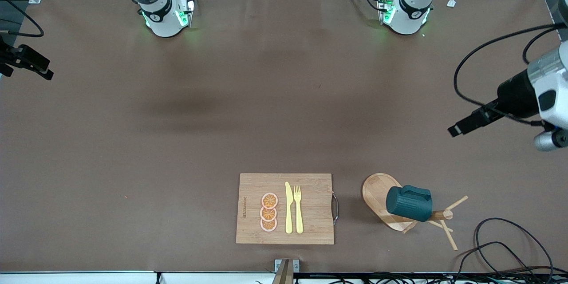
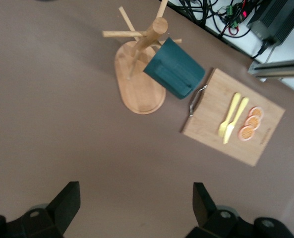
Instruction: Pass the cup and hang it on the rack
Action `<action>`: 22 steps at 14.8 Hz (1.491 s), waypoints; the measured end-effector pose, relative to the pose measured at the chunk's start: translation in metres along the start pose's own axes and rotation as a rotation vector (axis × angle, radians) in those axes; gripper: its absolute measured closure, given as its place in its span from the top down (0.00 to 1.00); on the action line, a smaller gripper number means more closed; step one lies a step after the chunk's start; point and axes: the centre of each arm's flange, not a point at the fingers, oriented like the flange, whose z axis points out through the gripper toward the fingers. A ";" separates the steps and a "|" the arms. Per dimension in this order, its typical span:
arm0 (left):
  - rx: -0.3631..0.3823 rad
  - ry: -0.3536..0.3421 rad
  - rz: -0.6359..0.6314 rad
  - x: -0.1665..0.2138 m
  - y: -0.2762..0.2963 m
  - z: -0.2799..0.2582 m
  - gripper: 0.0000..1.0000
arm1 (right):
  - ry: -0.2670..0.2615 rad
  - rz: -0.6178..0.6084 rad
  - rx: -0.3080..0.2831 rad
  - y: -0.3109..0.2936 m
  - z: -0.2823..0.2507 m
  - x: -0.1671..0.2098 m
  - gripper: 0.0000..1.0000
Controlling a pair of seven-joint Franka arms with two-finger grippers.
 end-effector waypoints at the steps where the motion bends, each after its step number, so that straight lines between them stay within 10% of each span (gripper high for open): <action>1: 0.034 -0.001 0.050 -0.006 -0.004 -0.006 1.00 | 0.000 0.000 0.000 0.000 0.000 0.000 1.00; 10: 0.165 -0.017 0.298 -0.009 -0.047 -0.032 1.00 | -0.012 0.000 0.000 0.000 0.001 -0.001 1.00; 22: 0.204 -0.022 0.326 -0.060 -0.053 -0.065 1.00 | -0.012 0.000 0.000 0.000 0.001 -0.001 1.00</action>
